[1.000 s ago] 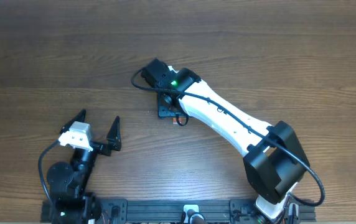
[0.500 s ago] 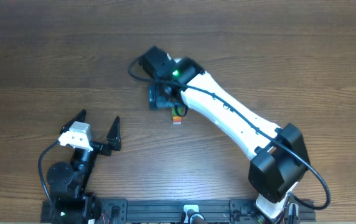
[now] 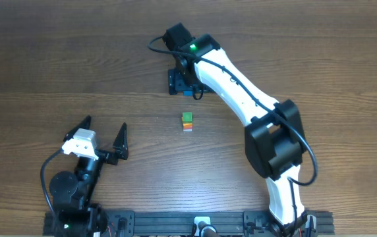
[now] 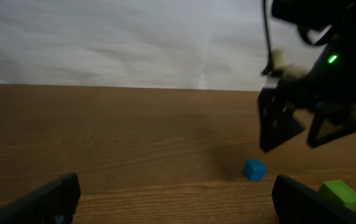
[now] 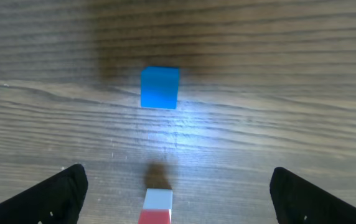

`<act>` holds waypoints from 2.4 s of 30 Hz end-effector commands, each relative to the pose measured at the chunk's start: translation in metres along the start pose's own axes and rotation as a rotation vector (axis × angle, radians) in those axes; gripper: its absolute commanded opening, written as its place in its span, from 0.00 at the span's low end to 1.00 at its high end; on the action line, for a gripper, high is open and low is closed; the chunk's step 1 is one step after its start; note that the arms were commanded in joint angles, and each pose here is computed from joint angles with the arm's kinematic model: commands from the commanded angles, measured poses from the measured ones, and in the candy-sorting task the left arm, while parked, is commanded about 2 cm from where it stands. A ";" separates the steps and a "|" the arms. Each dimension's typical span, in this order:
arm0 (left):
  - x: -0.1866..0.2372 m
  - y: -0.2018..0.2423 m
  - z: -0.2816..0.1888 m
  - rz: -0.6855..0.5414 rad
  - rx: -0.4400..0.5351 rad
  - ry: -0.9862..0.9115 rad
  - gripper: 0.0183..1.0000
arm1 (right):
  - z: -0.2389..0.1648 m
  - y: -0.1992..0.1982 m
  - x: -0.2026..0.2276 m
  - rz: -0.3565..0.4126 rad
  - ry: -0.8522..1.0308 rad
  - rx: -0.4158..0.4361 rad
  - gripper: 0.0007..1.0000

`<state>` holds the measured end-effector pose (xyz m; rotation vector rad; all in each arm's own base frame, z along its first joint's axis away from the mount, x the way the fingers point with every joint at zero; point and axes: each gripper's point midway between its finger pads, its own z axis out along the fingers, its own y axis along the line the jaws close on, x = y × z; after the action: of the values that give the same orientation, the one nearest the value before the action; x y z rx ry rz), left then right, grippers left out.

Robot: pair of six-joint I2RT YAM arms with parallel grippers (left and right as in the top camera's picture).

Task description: Stack Cubes

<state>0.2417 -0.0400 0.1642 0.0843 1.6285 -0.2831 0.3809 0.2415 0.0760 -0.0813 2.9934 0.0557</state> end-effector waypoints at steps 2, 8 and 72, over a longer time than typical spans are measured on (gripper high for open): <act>0.002 -0.003 0.000 0.015 0.015 0.000 1.00 | 0.026 0.009 0.000 -0.030 0.036 -0.015 0.91; 0.002 -0.003 0.000 0.015 0.015 0.000 1.00 | 0.045 0.015 -0.003 -0.036 0.032 -0.018 0.86; 0.002 -0.003 0.000 0.015 0.015 0.000 1.00 | 0.072 0.011 -0.014 -0.047 -0.008 0.042 0.14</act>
<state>0.2417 -0.0400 0.1642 0.0846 1.6285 -0.2828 0.4020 0.2561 0.0081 -0.1413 2.9887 0.0116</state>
